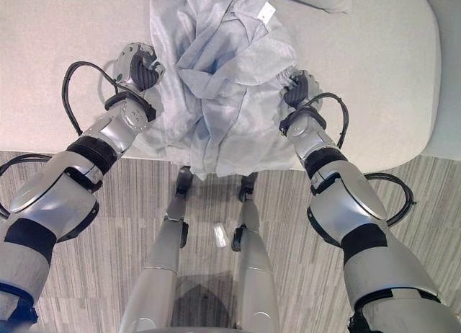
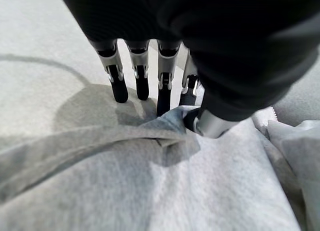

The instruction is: Hang the clothes on the sofa on the clothes rack.

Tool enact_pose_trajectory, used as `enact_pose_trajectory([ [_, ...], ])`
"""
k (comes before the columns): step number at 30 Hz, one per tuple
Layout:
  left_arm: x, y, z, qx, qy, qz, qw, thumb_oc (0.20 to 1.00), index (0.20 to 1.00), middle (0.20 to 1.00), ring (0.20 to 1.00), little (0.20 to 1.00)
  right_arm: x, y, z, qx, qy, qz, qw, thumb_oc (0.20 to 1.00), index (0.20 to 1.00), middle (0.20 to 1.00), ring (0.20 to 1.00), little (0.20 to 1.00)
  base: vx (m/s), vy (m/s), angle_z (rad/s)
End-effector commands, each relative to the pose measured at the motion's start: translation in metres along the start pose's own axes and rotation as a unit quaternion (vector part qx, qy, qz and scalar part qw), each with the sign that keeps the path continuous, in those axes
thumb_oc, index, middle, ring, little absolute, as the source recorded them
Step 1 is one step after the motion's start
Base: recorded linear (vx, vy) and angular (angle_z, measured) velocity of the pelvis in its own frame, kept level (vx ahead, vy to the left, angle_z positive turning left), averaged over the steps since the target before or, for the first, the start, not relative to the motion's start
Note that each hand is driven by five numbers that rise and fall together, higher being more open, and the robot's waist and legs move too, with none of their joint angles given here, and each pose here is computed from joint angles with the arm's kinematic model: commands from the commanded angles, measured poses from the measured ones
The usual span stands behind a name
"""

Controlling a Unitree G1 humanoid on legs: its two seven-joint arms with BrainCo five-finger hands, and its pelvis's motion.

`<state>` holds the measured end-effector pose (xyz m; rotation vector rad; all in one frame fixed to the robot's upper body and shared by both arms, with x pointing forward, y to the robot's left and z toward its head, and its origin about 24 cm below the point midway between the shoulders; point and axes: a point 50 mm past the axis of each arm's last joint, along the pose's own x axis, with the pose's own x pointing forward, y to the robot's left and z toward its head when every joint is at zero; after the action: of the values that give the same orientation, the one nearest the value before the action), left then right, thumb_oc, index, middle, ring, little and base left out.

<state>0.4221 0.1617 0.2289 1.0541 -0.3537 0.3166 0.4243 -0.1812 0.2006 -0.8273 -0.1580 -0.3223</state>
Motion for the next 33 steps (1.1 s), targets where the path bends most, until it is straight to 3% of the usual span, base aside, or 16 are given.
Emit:
enact_pose_trajectory([
  [1,-0.008,-0.028,0.079,-0.047,-0.124,-0.068,0.989,0.200,0.200,0.200,0.200,0.200,0.010,-0.026,0.027,0.011,-0.047,-0.028,0.998,0.200,0.200,0.200,0.200,0.200,0.00,0.000,0.00],
  [6,-0.006,-0.016,0.076,-0.080,-0.122,-0.042,0.988,0.200,0.200,0.200,0.200,0.200,-0.001,-0.033,0.048,0.091,-0.128,-0.053,0.986,0.200,0.200,0.200,0.200,0.200,0.00,-0.001,-0.01],
  [16,-0.010,0.011,0.060,-0.157,-0.131,0.023,0.979,0.200,0.200,0.200,0.200,0.200,-0.021,-0.070,0.054,0.066,-0.237,-0.138,0.959,0.200,0.200,0.200,0.200,0.200,-0.01,-0.038,-0.04],
  [26,-0.050,0.047,-0.029,-0.217,-0.071,0.095,0.969,0.200,0.200,0.200,0.200,0.200,-0.051,-0.098,0.018,-0.012,-0.268,-0.139,0.953,0.200,0.200,0.200,0.200,0.200,0.06,-0.074,-0.02],
  [33,-0.086,0.052,-0.069,-0.219,-0.030,0.103,0.970,0.200,0.200,0.200,0.200,0.200,-0.069,-0.104,-0.013,-0.038,-0.241,-0.119,0.962,0.200,0.200,0.200,0.200,0.200,0.12,-0.055,0.06],
])
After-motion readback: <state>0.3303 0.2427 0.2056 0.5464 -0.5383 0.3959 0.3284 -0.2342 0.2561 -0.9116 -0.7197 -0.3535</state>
